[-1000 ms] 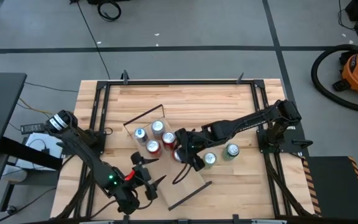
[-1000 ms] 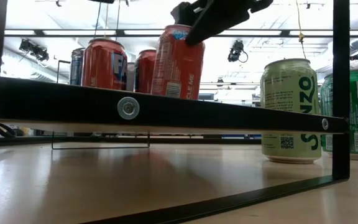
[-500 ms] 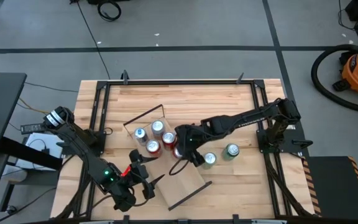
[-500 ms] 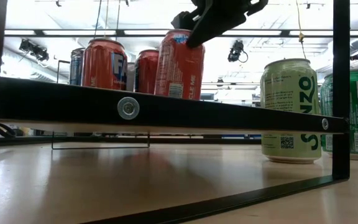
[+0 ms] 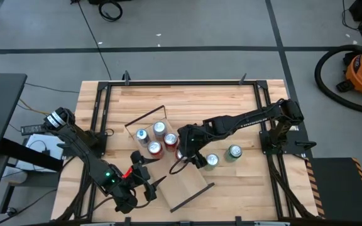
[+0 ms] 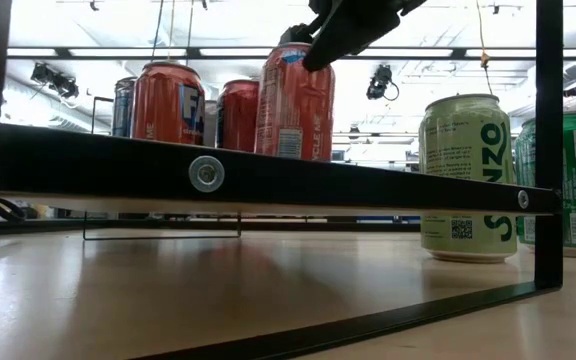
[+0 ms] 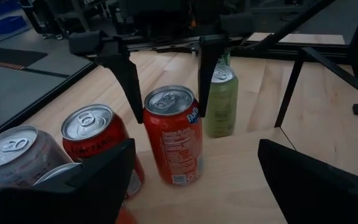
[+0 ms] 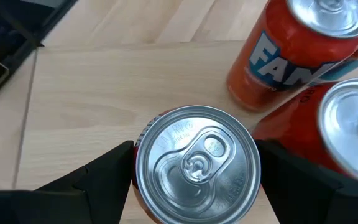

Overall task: Place canned beverage on shelf
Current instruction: Put the orange soda can on the shelf

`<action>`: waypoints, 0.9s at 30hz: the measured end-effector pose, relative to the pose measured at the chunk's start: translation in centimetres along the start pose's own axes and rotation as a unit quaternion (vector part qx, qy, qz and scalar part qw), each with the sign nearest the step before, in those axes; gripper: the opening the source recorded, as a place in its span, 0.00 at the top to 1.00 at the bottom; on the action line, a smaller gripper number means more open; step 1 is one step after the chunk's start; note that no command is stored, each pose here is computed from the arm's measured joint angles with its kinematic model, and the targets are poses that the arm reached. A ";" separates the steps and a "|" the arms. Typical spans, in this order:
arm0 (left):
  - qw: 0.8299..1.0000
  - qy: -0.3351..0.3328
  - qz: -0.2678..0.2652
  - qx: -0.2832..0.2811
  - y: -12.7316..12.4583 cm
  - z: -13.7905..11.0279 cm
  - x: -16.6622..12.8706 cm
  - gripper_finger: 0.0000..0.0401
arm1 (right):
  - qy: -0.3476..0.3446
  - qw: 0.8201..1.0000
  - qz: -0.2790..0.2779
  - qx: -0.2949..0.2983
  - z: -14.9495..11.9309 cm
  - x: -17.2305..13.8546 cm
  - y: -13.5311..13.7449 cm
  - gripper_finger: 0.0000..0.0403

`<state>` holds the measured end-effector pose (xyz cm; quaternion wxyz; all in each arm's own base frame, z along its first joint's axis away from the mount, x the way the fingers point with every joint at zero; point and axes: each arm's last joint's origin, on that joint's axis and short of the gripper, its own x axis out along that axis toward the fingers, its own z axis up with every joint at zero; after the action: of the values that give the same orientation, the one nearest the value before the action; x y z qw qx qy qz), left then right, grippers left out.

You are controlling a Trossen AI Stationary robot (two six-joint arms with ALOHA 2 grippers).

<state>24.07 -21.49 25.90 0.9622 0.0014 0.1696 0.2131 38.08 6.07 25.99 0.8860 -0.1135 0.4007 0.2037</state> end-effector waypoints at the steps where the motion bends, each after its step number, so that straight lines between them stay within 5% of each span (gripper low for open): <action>1: 1.000 0.000 0.000 0.000 0.0 0.0 0.0 0.13 | 0.000 1.000 0.001 0.007 0.0 0.0 -0.1 0.20; 27: 1.000 0.000 0.000 0.001 0.0 0.0 0.0 0.13 | -0.016 1.000 -0.010 0.015 0.2 -0.4 -0.6 0.12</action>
<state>24.07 -21.51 25.86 0.9621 0.0020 0.1700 0.2131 38.25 5.55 26.42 0.8959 -0.1006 0.3884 0.1906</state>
